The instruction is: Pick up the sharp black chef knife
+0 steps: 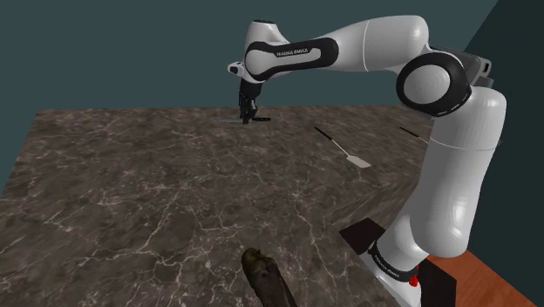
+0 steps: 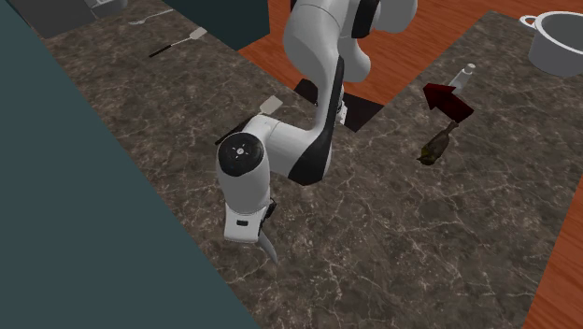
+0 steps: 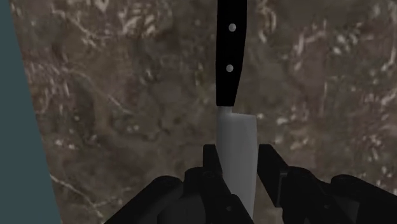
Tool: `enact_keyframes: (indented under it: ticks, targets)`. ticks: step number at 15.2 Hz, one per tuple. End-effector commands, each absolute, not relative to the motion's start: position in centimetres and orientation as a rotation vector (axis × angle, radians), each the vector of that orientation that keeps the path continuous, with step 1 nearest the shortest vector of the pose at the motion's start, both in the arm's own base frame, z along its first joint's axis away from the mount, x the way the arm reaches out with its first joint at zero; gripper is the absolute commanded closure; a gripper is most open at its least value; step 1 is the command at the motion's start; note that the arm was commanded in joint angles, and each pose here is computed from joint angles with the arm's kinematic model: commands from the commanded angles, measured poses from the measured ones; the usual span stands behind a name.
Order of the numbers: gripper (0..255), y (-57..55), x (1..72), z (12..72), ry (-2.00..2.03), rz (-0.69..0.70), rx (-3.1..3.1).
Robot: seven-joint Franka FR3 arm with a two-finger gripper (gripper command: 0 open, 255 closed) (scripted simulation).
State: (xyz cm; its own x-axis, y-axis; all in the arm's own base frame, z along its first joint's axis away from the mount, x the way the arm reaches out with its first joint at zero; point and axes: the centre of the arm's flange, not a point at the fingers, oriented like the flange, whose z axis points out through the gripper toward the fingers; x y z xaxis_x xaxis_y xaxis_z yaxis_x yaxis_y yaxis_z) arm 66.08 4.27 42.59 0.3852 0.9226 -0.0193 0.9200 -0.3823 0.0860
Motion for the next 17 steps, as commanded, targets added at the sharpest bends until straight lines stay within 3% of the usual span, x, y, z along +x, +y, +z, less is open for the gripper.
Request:
enact_keyframes:
  ticks: [1,17]
  targets:
    - [255,4.0,66.1,42.4,1.692,0.048,2.546]
    - [255,3.9,66.2,50.0,1.692,0.048,2.546]
